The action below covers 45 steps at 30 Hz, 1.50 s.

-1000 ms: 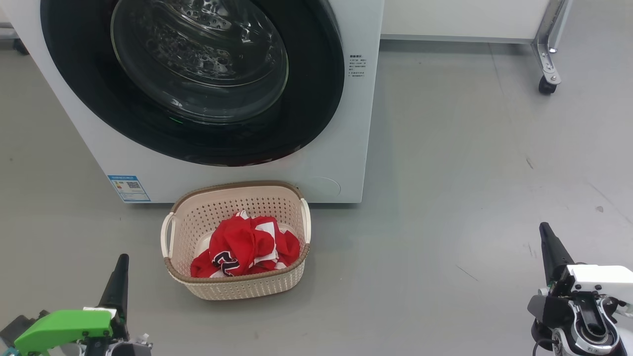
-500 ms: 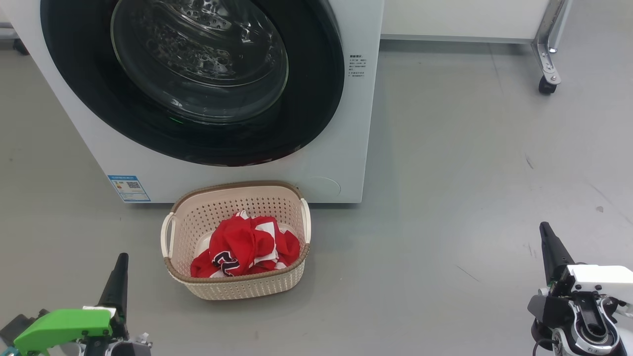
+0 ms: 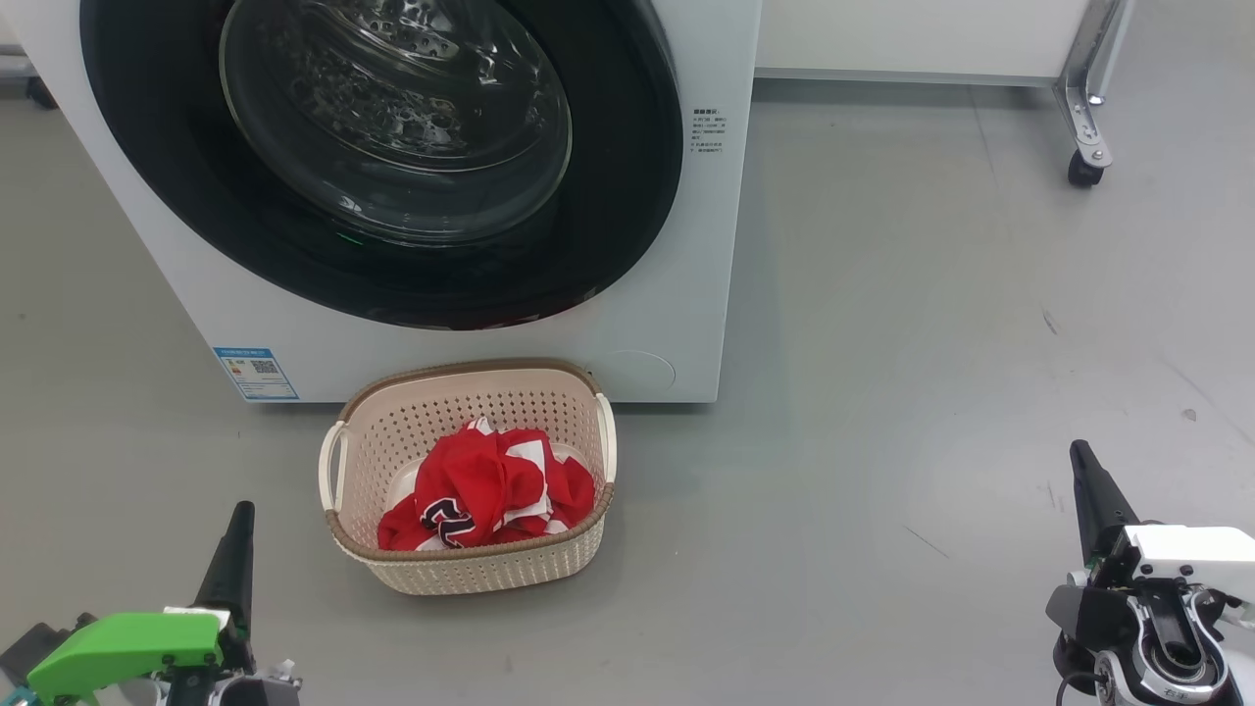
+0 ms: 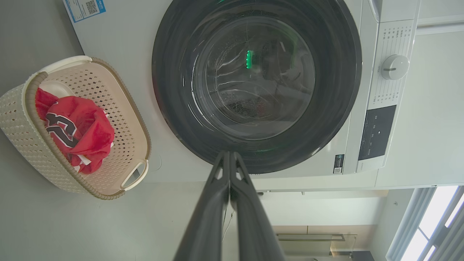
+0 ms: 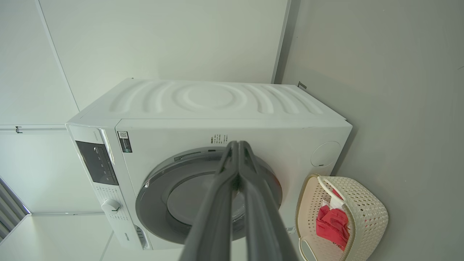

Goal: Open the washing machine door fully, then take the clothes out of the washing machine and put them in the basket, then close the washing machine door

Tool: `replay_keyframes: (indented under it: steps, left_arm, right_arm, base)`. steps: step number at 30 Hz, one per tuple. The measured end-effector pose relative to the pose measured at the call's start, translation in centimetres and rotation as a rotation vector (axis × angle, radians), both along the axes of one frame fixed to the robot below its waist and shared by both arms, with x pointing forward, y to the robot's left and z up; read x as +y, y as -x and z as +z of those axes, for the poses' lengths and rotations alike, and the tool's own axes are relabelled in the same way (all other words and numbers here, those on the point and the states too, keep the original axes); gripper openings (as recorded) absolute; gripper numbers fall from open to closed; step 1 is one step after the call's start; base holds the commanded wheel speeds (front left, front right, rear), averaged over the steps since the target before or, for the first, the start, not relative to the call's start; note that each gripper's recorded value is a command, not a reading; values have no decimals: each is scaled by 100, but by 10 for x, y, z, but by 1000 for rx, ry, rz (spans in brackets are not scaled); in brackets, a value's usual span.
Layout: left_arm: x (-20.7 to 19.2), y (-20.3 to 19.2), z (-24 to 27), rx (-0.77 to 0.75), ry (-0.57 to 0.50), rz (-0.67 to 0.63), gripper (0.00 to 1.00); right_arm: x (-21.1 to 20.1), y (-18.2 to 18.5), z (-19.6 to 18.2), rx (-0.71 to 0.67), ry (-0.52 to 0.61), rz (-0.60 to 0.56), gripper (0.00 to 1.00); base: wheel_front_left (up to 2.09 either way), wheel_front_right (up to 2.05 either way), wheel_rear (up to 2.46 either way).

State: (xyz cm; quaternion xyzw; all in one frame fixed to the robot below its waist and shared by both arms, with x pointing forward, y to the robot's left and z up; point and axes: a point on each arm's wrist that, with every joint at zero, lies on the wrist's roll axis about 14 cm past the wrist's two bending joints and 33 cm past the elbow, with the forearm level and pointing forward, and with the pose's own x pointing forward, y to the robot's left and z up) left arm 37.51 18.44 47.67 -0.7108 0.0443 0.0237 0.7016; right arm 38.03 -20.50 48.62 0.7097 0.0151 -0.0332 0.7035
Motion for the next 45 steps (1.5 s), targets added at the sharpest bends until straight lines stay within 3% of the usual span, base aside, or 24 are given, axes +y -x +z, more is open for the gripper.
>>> replay_keyframes:
  steps: [45]
  left_arm:
    - [0, 0, 0, -1, 0, 0, 0]
  right_arm:
    - [0, 0, 0, 0, -1, -1, 0]
  base:
    - [0, 0, 0]
